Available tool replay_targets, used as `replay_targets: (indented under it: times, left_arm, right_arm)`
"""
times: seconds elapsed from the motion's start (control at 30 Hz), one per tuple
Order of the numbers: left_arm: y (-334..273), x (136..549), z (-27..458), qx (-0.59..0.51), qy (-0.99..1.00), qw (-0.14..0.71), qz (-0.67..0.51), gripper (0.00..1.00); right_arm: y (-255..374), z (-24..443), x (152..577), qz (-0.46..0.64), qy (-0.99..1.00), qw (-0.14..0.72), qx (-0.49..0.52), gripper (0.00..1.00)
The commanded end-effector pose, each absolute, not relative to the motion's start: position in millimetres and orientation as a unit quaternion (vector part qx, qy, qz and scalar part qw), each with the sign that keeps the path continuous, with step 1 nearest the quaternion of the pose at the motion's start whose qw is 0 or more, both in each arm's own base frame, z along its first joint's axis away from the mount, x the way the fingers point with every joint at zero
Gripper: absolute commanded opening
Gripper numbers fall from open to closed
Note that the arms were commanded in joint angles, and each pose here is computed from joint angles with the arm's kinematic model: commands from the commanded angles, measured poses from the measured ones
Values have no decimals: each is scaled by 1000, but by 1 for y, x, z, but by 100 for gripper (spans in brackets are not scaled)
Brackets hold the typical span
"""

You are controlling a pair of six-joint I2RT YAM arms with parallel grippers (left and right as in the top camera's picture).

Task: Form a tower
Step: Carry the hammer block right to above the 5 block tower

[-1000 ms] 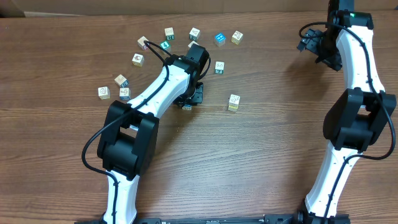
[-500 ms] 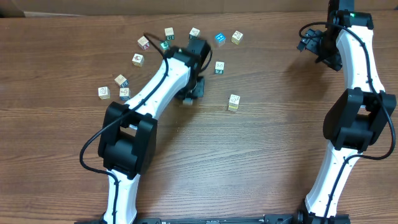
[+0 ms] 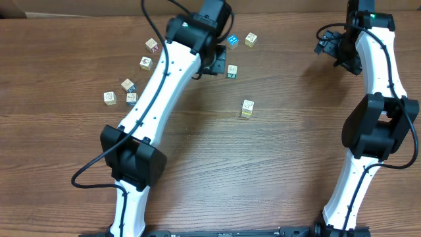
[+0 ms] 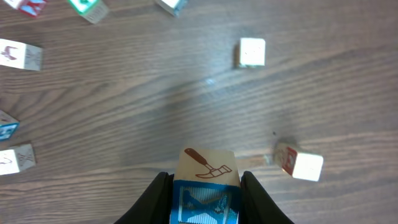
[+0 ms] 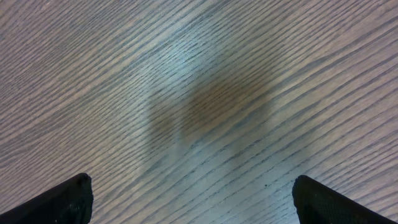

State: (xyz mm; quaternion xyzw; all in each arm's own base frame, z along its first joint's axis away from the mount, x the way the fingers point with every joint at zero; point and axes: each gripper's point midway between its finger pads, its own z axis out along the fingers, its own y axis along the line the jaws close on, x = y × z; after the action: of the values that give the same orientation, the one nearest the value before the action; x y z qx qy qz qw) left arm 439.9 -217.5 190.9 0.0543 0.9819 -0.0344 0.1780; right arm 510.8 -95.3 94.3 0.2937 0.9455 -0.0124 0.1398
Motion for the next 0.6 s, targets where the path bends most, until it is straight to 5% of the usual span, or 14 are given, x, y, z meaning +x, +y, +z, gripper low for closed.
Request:
replay_targets:
  times: [0.0,0.57]
  left_arm:
    - [-247,428,195,79,979,181,-49,22]
    - [-306,389,179,119,978,162,-58,22]
  right_arm:
    - [-99,108,514,-12,942,157,298,100]
    - [-99,108,514,-12,942,157,298,100]
